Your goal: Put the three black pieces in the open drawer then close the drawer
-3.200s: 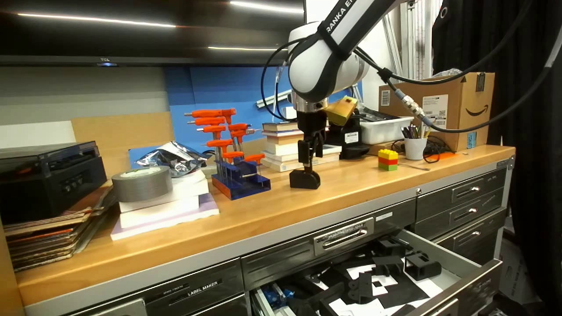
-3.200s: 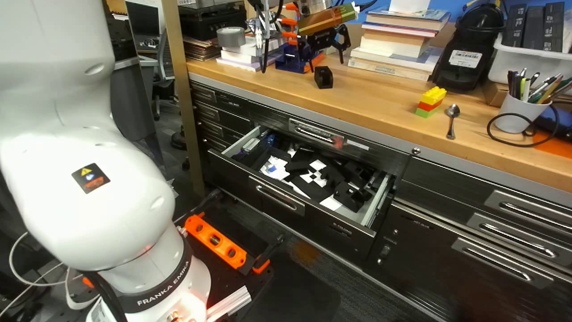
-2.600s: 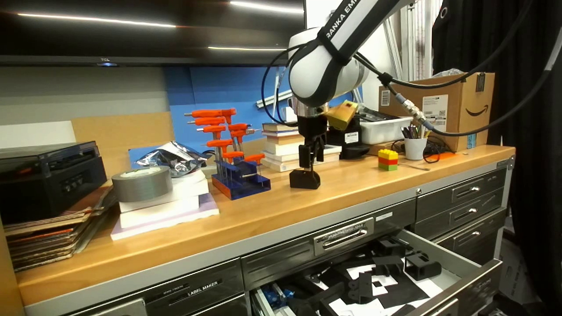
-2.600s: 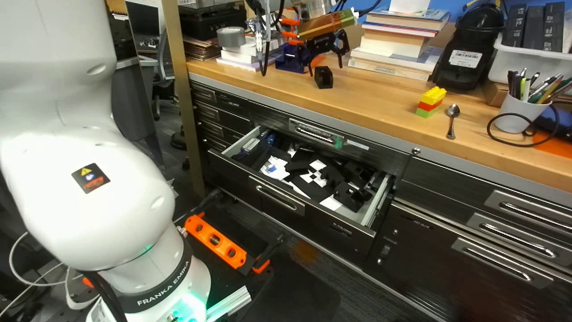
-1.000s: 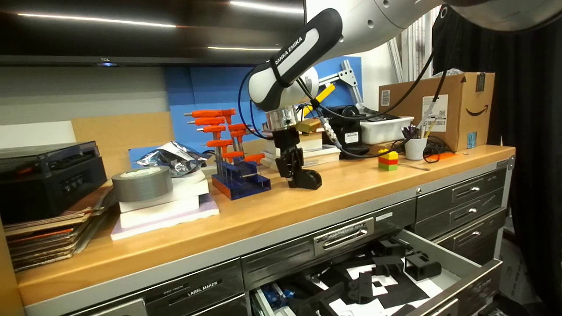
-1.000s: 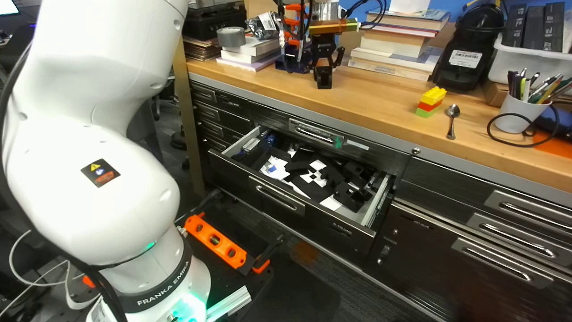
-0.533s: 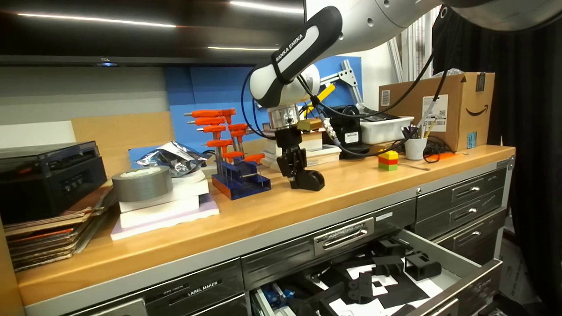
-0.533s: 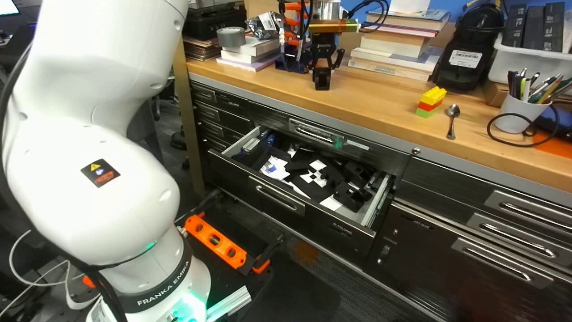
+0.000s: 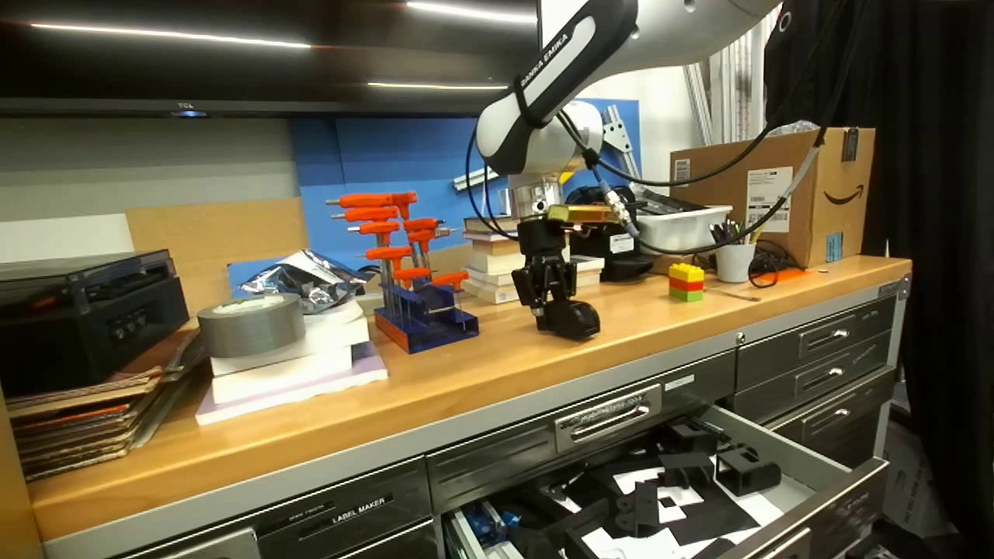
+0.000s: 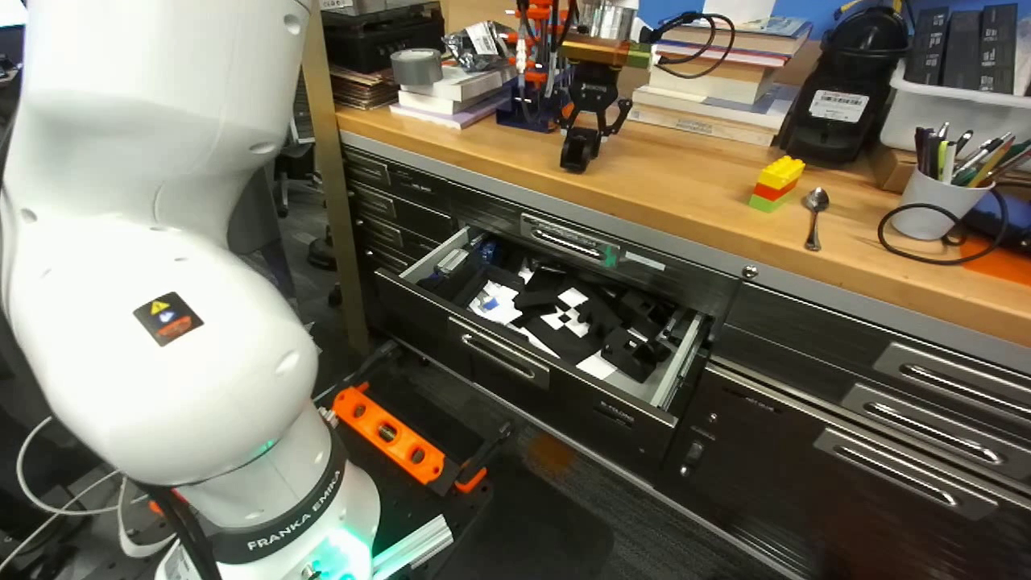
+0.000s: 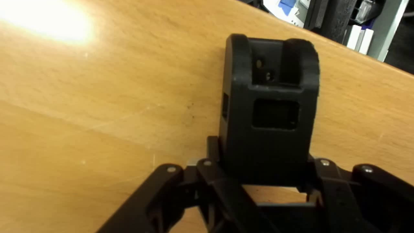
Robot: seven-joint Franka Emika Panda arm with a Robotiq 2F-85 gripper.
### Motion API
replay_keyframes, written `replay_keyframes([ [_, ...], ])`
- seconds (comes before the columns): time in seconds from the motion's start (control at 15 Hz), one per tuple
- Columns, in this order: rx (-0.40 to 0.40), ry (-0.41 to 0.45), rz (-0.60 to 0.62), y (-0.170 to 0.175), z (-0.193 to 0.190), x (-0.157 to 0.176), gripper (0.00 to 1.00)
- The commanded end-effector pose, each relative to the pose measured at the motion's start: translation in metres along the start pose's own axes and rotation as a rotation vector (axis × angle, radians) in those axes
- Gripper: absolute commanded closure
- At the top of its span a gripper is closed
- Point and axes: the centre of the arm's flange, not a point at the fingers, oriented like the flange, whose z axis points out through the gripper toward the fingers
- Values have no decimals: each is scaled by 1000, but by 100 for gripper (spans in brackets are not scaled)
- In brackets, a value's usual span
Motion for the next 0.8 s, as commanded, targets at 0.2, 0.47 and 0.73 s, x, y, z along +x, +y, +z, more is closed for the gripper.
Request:
replay_keyframes([
  [0.2,92,133,256,10,7,-105,67],
  [0.47,130,168,393,18,31,-144,67],
  [0.73,151,239,501,12,40,-180,67],
])
